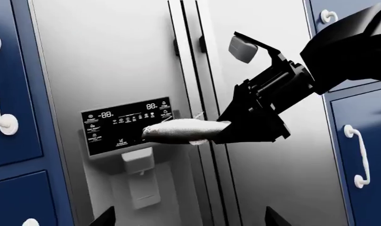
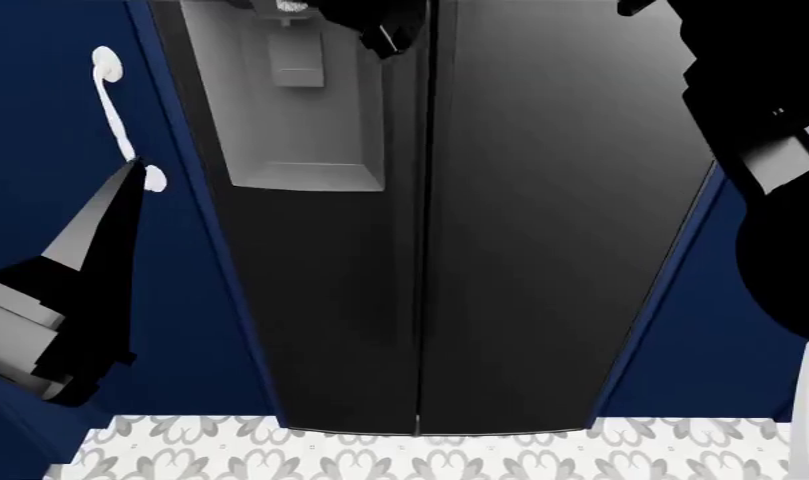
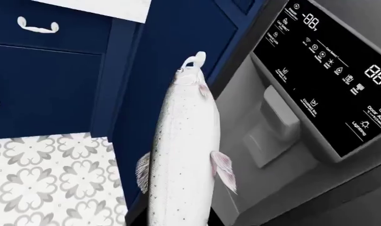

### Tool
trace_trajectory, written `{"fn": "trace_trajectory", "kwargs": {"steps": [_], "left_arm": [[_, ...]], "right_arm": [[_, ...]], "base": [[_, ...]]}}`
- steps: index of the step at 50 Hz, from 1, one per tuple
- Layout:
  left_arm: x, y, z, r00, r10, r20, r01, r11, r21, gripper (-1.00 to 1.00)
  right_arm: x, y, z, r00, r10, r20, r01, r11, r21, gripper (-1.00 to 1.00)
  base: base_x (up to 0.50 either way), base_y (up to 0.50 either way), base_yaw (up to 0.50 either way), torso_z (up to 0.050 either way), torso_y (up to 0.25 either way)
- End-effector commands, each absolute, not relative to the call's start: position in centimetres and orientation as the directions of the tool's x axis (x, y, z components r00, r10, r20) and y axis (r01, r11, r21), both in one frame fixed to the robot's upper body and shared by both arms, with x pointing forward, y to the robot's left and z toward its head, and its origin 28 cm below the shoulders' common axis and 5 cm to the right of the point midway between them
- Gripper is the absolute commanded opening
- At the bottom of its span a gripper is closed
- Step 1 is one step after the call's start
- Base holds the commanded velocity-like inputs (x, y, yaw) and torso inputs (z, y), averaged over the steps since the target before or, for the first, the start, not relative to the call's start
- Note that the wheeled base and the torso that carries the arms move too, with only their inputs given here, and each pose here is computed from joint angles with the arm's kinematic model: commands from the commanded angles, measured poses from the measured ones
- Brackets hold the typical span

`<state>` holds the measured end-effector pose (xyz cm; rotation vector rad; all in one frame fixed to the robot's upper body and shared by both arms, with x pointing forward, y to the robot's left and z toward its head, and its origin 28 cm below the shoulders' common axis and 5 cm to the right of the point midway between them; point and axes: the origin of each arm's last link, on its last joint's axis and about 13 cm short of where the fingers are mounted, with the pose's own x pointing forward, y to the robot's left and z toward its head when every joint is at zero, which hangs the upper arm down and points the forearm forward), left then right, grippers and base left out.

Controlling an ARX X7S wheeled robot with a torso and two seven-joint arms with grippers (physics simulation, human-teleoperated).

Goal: Pick the fish from the top rack in the oven and place it on the plate on the counter.

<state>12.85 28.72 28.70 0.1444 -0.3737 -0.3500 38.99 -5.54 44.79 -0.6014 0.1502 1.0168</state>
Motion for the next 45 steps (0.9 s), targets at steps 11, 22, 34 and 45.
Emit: {"fn": "trace_trajectory", "kwargs": {"steps": [11, 22, 34, 45], "left_arm": [[12.76, 28.7, 28.84, 0.872, -0.359, 0.333, 0.306, 0.93, 0.204, 1.0], [12.68, 28.58, 28.99, 0.87, -0.364, 0.333, 0.311, 0.928, 0.204, 1.0], [12.67, 28.62, 28.71, 0.872, -0.368, 0.324, 0.314, 0.927, 0.207, 1.0], [12.69, 28.68, 28.69, 0.872, -0.365, 0.325, 0.312, 0.928, 0.205, 1.0]], "right_arm": [[38.98, -5.38, 44.89, 0.525, 0.762, -0.381, -0.833, 0.368, -0.413, -1.0], [38.98, -5.44, 44.98, 0.528, 0.76, -0.378, -0.83, 0.369, -0.417, -1.0], [39.06, -5.39, 44.85, 0.521, 0.762, -0.384, -0.834, 0.359, -0.419, -1.0], [39.17, -5.34, 44.74, 0.518, 0.76, -0.393, -0.833, 0.343, -0.433, -1.0]], "base": [[-0.01, 0.5, 0.0, 0.0, 0.001], [-0.01, 0.5, 0.0, 0.002, 0.0], [-0.01, 0.5, 0.0, 0.0, 0.0], [-0.01, 0.23, 0.27, 0.0, 0.0]]}}
